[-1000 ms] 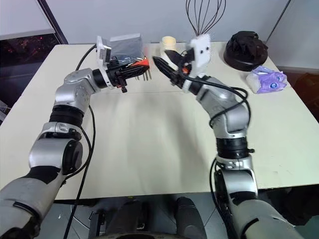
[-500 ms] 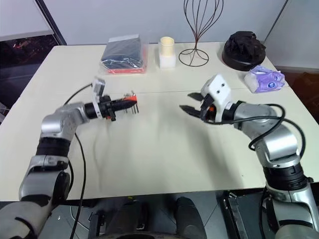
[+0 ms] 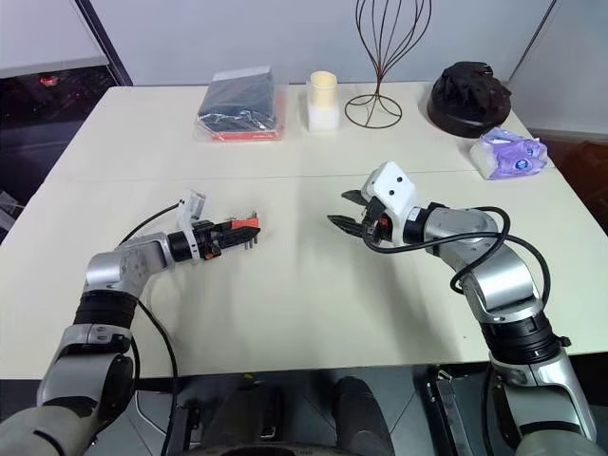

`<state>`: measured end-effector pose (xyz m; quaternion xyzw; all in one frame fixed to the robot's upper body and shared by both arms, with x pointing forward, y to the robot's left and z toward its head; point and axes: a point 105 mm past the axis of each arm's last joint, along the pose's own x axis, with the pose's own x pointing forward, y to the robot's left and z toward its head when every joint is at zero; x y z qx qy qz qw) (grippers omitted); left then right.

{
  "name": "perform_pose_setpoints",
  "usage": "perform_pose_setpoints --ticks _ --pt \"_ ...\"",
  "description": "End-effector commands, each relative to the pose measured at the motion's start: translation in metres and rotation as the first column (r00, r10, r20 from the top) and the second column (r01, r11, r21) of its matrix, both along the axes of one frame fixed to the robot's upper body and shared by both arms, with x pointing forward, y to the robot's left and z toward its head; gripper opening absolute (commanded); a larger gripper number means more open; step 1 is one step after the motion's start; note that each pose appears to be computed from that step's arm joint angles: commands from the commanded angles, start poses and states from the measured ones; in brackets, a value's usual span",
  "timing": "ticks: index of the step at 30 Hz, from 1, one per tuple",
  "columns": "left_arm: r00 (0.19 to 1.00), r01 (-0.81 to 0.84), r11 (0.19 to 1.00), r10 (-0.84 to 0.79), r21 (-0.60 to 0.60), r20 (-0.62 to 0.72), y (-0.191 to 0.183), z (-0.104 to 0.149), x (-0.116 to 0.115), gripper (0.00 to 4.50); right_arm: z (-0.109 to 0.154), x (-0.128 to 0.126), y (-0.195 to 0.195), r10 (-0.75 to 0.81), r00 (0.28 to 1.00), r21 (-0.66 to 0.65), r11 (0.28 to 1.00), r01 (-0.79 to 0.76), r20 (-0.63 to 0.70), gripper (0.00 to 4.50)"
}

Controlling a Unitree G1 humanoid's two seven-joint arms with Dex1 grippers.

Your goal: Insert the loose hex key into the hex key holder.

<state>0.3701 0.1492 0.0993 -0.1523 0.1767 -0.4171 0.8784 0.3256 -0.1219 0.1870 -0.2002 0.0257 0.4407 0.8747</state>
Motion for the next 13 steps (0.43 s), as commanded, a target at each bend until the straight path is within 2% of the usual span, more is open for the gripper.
perform_pose_setpoints --ticks 1,7,10,13 --pt "0.997 -0.075 0.994 0.072 0.079 0.037 0.018 0.001 0.005 4.46 0.007 -0.003 -0.001 0.016 0.999 -0.015 1.0 -0.015 0.04 2.51" --pt "0.968 -0.185 0.911 0.103 0.369 0.231 0.057 -0.001 0.004 4.46 -0.004 -0.008 -0.015 -0.004 1.0 -0.058 0.998 0.005 0.008 2.51" --pt "0.946 -0.212 0.893 0.086 0.396 0.313 0.068 0.011 -0.004 4.46 -0.007 -0.01 -0.026 -0.047 0.999 -0.026 0.999 0.046 -0.019 2.51" --pt "0.917 -0.25 0.895 0.097 0.37 0.386 0.075 0.03 -0.013 4.46 -0.007 -0.01 -0.036 -0.099 0.994 0.029 0.995 0.1 -0.041 2.51"
